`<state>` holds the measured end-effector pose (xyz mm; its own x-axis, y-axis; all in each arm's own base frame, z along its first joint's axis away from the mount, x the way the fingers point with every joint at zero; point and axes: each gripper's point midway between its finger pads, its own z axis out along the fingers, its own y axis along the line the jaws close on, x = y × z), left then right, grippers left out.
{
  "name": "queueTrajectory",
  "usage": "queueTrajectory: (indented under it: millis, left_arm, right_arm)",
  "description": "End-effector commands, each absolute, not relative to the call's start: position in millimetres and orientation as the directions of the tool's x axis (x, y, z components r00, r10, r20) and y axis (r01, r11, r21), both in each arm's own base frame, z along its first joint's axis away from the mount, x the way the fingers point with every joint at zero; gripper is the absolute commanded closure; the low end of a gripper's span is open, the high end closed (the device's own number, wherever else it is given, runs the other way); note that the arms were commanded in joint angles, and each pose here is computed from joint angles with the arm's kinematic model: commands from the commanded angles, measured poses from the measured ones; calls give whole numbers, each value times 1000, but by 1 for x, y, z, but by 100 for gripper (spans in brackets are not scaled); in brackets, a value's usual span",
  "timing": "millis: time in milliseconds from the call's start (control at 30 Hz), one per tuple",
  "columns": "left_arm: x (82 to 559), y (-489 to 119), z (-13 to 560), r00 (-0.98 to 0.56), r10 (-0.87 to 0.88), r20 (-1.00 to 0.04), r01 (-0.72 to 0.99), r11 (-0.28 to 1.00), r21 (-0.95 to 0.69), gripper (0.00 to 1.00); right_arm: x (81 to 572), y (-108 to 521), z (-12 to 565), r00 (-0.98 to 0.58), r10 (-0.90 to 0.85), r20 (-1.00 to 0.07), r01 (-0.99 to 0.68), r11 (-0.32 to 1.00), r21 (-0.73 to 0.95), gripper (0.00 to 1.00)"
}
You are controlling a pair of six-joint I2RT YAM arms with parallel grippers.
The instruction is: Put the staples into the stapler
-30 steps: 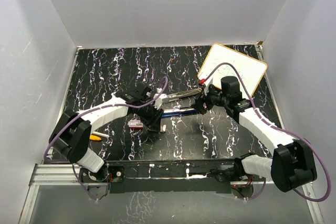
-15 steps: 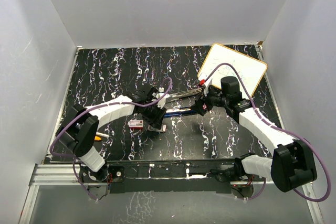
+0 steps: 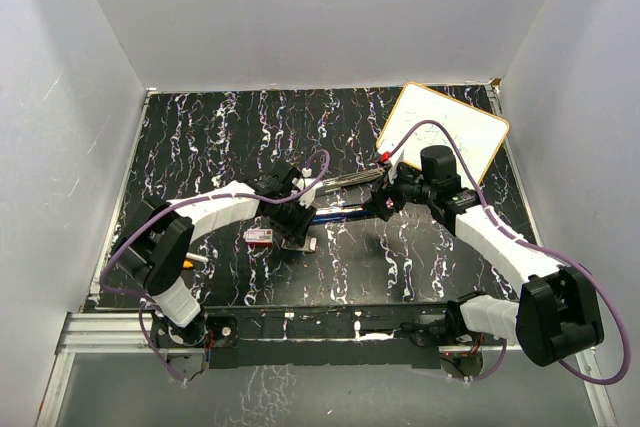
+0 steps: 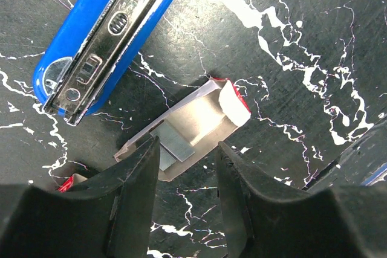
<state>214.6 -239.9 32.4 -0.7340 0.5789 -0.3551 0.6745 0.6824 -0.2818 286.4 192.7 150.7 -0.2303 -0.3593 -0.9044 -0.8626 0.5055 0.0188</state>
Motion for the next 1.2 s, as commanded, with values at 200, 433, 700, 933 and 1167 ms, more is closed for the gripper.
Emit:
queueTrajectory:
  millis: [200,433,700,933,1167]
  left_arm:
    - [214,-247,35,-716,598,-361,695,659,-287,61]
    - [211,-249,34,-697,618,-363,715,638,-286,61]
    - [203,-255,35,-664,643,-381,747,590,-306,61]
    - [215,-248,48,-645,630,-432,754,616,-227,62]
    - [220,-233,48,-641,628,-442,742,654,-147,65]
  right_arm:
    - [289,194,158,-196,-340,-920,-867,499,1,30]
    - [289,194,156,-200,-341,-919,-867,498,4,30]
    - [289,194,156,-200,-341,-919,-866,499,4,30]
    - [289,194,155,-201,-341,-918,-867,499,5,30]
    - [289,194,154,-204,-340,-918,-868,497,8,30]
